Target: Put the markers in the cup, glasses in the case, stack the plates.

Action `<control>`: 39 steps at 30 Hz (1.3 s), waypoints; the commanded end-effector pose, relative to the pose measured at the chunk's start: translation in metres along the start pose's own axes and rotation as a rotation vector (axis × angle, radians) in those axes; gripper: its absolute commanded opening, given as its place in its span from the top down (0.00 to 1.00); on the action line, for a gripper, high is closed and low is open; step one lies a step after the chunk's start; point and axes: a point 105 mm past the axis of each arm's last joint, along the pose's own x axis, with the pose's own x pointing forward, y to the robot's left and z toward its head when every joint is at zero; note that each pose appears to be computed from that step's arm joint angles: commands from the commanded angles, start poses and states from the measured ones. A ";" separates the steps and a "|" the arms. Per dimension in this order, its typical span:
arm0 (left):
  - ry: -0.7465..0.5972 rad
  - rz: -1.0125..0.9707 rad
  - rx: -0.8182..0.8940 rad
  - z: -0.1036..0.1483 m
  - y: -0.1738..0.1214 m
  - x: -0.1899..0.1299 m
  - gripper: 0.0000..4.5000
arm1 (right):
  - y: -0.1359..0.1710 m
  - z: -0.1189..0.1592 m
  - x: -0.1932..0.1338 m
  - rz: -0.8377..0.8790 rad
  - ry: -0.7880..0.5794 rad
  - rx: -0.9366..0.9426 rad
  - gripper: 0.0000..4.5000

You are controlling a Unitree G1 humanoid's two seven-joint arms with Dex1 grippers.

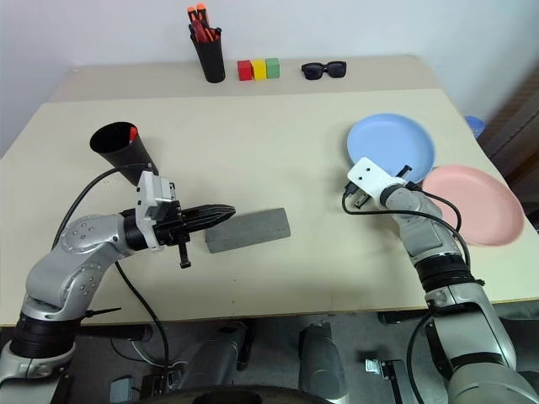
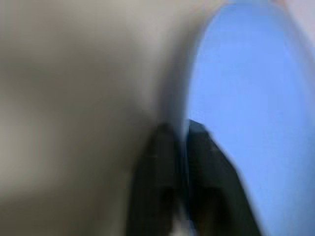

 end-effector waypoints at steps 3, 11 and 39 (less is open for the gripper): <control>-0.042 -0.015 0.014 0.009 -0.008 0.005 1.00 | -0.013 0.038 -0.017 -0.018 -0.153 -0.113 0.99; -0.067 -0.081 0.003 0.005 -0.007 0.021 1.00 | -0.053 0.055 -0.079 -0.095 -0.219 -0.094 0.99; -0.100 -0.237 0.025 0.012 -0.011 0.055 1.00 | -0.062 -0.055 -0.181 -0.060 0.110 0.202 0.11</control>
